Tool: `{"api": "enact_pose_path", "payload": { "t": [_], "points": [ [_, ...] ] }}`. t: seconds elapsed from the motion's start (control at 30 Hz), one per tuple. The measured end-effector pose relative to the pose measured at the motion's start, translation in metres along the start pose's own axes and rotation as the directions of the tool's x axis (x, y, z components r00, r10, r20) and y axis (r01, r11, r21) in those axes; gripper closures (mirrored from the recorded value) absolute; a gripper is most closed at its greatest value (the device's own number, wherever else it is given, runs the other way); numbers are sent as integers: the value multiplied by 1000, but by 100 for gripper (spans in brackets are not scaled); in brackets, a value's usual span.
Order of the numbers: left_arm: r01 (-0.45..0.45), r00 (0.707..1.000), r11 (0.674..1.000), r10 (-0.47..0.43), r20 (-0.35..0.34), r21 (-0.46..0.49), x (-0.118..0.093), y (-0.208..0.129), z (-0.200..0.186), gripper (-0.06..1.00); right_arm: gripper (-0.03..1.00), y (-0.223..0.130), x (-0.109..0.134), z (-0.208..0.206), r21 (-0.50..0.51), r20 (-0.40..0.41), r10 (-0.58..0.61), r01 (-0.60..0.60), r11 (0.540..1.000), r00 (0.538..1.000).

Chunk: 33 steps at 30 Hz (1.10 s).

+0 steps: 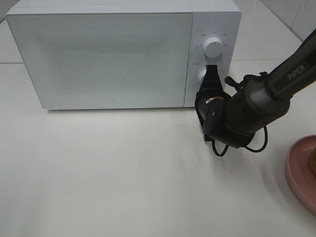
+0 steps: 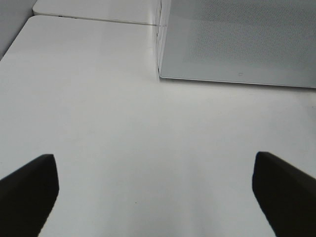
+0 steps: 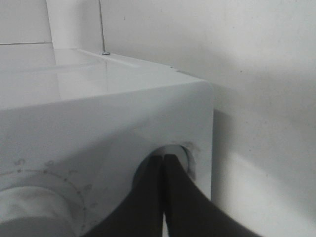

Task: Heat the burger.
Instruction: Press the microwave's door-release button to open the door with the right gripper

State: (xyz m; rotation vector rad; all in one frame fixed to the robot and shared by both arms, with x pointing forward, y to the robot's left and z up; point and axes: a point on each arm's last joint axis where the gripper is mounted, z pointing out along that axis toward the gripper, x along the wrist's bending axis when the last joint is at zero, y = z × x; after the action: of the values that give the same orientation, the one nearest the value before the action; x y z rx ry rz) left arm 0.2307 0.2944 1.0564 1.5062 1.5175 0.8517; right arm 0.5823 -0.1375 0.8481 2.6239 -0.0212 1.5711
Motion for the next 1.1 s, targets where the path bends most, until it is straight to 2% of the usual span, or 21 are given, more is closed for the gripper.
{"api": "enact_pose_path", "payload": {
  "t": [0.37, 1.1],
  "points": [
    [0, 1000, 1000, 0, 0, 0, 0, 0, 0, -4, 95, -7, -3, 8, -37, -31, 17, -18, 999, 999],
    [0, 1000, 1000, 0, 0, 0, 0, 0, 0, -4, 95, -9, -5, 10, -40, -28, 3, -4, 999, 1000]
  ]
}}
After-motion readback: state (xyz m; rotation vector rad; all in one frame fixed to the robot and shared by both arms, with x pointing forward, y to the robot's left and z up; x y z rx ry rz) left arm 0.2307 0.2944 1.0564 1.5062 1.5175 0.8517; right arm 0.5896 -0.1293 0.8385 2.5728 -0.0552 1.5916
